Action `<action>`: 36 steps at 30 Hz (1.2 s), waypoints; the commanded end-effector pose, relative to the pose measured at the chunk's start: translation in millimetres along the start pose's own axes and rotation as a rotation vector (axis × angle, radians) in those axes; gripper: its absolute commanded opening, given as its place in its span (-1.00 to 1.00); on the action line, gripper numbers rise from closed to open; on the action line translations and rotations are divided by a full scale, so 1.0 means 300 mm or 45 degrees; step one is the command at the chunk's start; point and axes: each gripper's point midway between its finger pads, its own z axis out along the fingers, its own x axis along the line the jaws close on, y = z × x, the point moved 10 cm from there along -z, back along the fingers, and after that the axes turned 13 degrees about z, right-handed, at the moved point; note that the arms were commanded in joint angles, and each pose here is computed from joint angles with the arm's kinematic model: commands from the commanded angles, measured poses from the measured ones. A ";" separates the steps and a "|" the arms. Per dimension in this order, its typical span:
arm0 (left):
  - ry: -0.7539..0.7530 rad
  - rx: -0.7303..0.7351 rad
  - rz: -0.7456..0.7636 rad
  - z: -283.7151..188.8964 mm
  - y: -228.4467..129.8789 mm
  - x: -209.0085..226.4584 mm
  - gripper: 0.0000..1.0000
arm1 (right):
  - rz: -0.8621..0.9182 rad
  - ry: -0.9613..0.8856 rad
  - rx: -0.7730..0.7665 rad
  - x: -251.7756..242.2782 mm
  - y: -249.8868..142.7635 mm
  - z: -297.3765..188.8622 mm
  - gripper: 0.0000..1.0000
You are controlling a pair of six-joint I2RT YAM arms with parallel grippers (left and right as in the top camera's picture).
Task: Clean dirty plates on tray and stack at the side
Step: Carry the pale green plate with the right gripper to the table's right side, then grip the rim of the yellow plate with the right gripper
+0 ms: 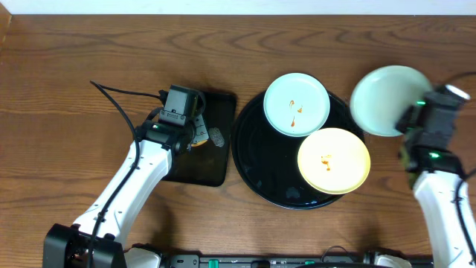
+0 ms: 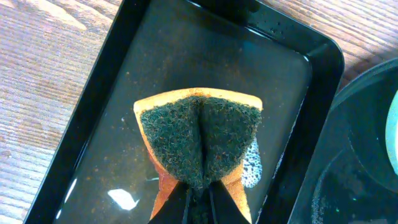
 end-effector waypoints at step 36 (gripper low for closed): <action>0.018 -0.004 0.021 0.006 0.006 0.006 -0.85 | -0.104 0.407 1.104 -0.047 -0.318 0.052 -0.29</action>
